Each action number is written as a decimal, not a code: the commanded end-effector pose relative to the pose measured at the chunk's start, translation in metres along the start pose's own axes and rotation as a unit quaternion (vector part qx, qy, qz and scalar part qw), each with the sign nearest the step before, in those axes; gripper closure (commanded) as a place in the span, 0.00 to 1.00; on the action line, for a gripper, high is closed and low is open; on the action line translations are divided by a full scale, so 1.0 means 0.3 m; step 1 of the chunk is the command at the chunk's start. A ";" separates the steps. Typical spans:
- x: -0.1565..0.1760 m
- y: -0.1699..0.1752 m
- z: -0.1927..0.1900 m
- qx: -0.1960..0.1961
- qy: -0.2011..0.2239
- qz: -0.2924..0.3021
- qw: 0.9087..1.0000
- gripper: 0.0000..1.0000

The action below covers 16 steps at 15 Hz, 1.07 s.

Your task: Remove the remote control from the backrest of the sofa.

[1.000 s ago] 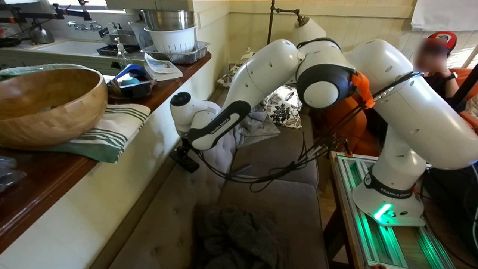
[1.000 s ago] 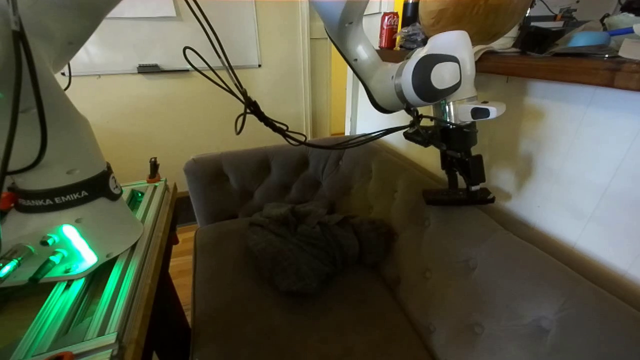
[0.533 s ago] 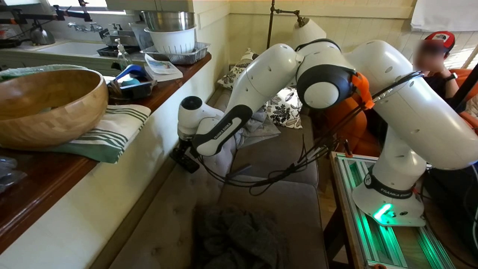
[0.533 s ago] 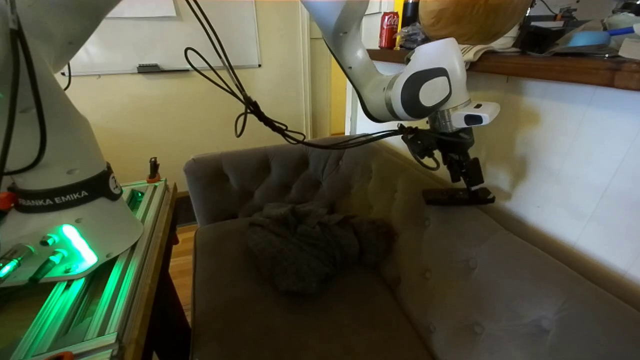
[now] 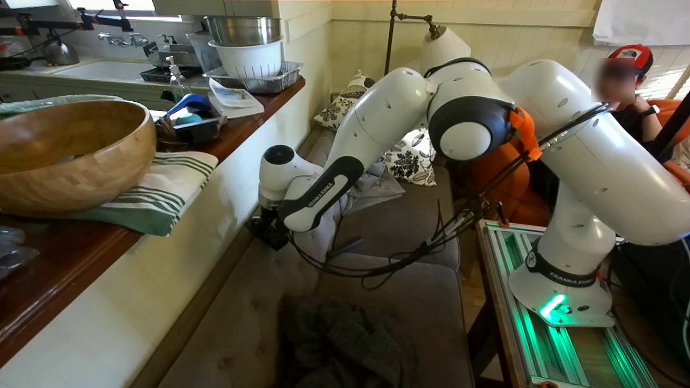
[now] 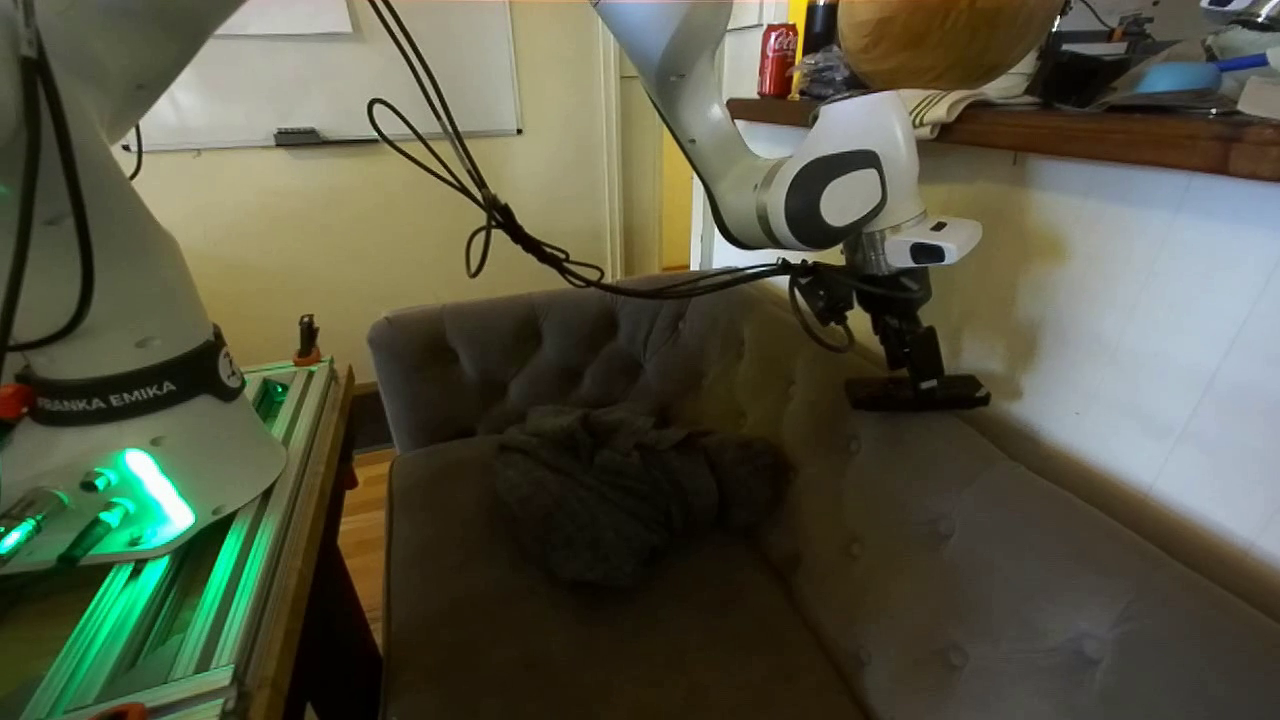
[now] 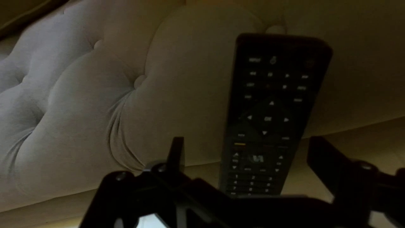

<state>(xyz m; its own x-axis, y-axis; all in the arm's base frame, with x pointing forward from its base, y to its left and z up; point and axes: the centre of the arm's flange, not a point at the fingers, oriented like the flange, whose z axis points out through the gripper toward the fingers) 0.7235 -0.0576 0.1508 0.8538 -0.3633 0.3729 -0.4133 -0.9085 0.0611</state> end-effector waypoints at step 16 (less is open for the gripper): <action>-0.024 -0.013 0.094 -0.019 -0.021 0.011 1.000 0.61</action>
<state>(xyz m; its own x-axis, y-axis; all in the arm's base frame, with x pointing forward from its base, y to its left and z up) 0.7192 -0.0567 0.1236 0.8627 -0.3749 0.3395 -0.4229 -0.9028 0.0777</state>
